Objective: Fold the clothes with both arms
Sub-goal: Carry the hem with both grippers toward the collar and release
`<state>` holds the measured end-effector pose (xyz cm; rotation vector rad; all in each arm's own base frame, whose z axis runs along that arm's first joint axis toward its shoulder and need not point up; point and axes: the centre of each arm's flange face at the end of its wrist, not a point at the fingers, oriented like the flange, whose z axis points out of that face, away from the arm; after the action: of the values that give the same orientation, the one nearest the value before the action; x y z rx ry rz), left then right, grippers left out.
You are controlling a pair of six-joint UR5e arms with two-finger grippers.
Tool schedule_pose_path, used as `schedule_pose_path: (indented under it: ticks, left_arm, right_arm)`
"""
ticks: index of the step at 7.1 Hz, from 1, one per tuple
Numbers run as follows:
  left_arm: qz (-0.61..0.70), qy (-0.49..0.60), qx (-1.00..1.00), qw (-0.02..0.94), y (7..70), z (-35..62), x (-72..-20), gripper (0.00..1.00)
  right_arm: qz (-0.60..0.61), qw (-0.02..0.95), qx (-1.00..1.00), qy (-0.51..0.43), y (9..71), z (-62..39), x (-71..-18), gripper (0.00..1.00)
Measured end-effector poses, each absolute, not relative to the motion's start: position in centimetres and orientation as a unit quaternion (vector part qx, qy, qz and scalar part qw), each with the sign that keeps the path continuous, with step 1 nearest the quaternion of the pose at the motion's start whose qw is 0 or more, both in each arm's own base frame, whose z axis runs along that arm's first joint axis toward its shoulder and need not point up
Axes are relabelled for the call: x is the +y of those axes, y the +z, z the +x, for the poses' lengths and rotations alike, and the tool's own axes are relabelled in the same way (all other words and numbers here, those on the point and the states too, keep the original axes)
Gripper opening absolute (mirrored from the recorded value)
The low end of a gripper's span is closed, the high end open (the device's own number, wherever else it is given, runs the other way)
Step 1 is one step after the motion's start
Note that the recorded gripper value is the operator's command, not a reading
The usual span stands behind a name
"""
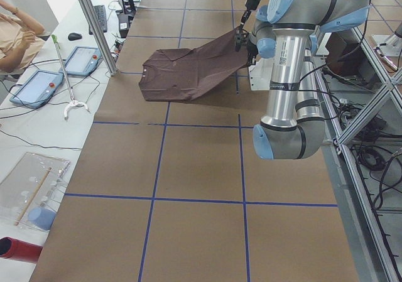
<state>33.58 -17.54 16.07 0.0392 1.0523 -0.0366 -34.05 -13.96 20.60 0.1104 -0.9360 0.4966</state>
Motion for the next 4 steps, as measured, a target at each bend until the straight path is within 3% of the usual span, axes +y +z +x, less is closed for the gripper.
schedule_pose_path:
  ticks: [2, 4]
  left_arm:
    - [0.013, -0.010, 0.496, 0.868, 14.4, 32.4, -18.4, 0.00]
    - [0.066, 0.002, 0.468, 0.881, 14.7, 34.3, -23.1, 0.00]
  right_arm:
    - [0.036, 0.869, -0.432, 0.240, 18.0, -32.4, -15.5, 0.00]
    - [0.069, 0.875, -0.416, 0.237, 16.7, -33.4, -20.1, 0.00]
